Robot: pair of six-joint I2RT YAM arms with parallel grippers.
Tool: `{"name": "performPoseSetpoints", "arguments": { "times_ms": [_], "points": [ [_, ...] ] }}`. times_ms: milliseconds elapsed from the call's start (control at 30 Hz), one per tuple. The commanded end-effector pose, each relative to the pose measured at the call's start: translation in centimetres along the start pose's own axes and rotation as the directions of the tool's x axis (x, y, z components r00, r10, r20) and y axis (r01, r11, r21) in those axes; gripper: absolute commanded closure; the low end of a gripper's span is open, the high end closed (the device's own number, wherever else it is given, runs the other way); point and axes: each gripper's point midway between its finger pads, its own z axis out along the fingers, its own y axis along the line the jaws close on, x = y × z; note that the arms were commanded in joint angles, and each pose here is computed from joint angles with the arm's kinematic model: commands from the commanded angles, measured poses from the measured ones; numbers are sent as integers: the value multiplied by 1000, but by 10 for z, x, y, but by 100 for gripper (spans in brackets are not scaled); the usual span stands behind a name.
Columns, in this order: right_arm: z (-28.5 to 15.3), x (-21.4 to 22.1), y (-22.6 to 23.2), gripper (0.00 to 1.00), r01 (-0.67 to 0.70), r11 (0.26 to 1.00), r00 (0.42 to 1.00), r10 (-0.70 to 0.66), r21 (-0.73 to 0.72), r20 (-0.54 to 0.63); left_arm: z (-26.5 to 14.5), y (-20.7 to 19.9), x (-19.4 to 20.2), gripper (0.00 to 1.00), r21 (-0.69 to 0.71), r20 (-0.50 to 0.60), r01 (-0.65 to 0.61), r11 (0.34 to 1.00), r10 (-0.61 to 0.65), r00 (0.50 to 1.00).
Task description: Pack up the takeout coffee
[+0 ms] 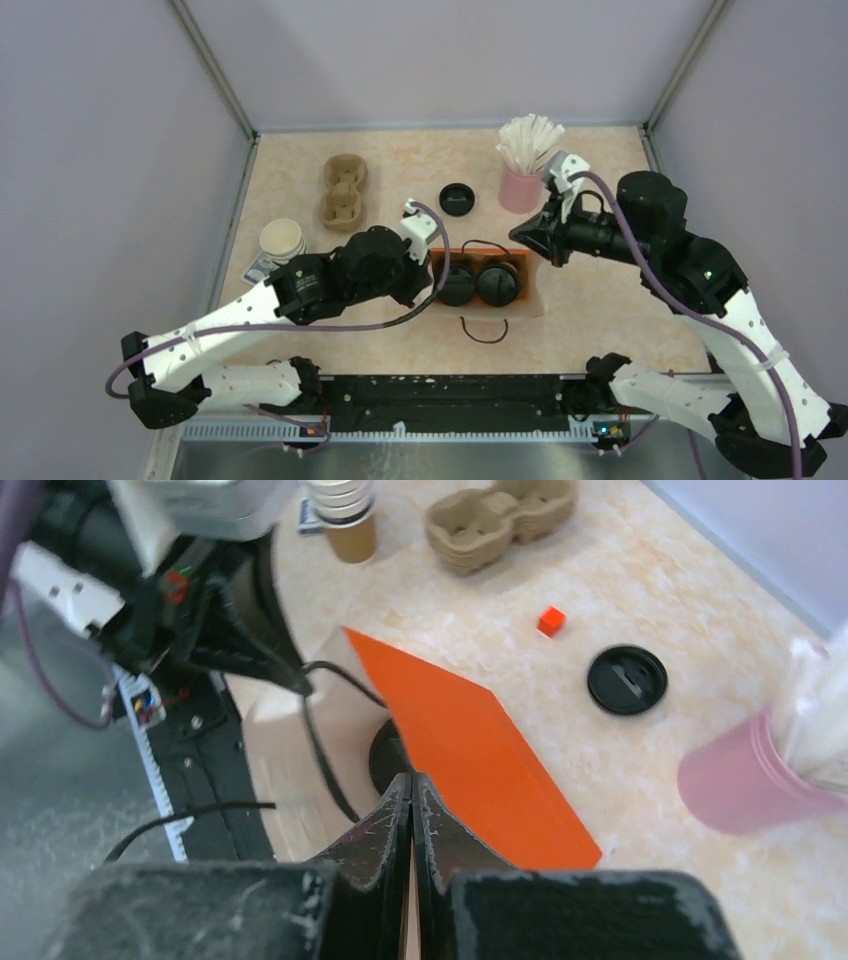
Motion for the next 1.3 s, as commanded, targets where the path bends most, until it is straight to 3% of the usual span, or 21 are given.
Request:
{"name": "performPoseSetpoints", "arguments": {
  "times_ms": [0, 333, 433, 600, 800, 1067, 1267],
  "points": [
    [2, -7, 32, 100, 311, 938, 950, -306, -153, 56, -1, 2, -14, 100, 9, 117, 13, 1000, -14, 993],
    [7, -6, 75, 100, 599, 788, 799, -598, -142, 53, 12, 2, -21, 100, 14, 127, 17, 1000, -19, 992],
    [17, -8, 86, 100, 617, 770, 785, -618, -159, 53, 12, 1, -24, 100, 20, 124, 23, 1000, -25, 992],
    [24, 34, 95, 100, 655, 716, 731, -682, -241, -39, 10, 1, -30, 100, 20, 140, 28, 999, -31, 990],
    [23, 76, 77, 100, 642, 729, 714, -682, -238, -161, 10, -1, -32, 100, 31, 138, 37, 999, -41, 990],
    [32, 141, 54, 100, 652, 708, 594, -700, -273, -396, 10, -2, -33, 100, 40, 139, 40, 998, -45, 989],
    [50, 157, 35, 100, 621, 745, 582, -646, -242, -494, 10, -4, -31, 100, 57, 140, 34, 998, -42, 989]
  ]
}}
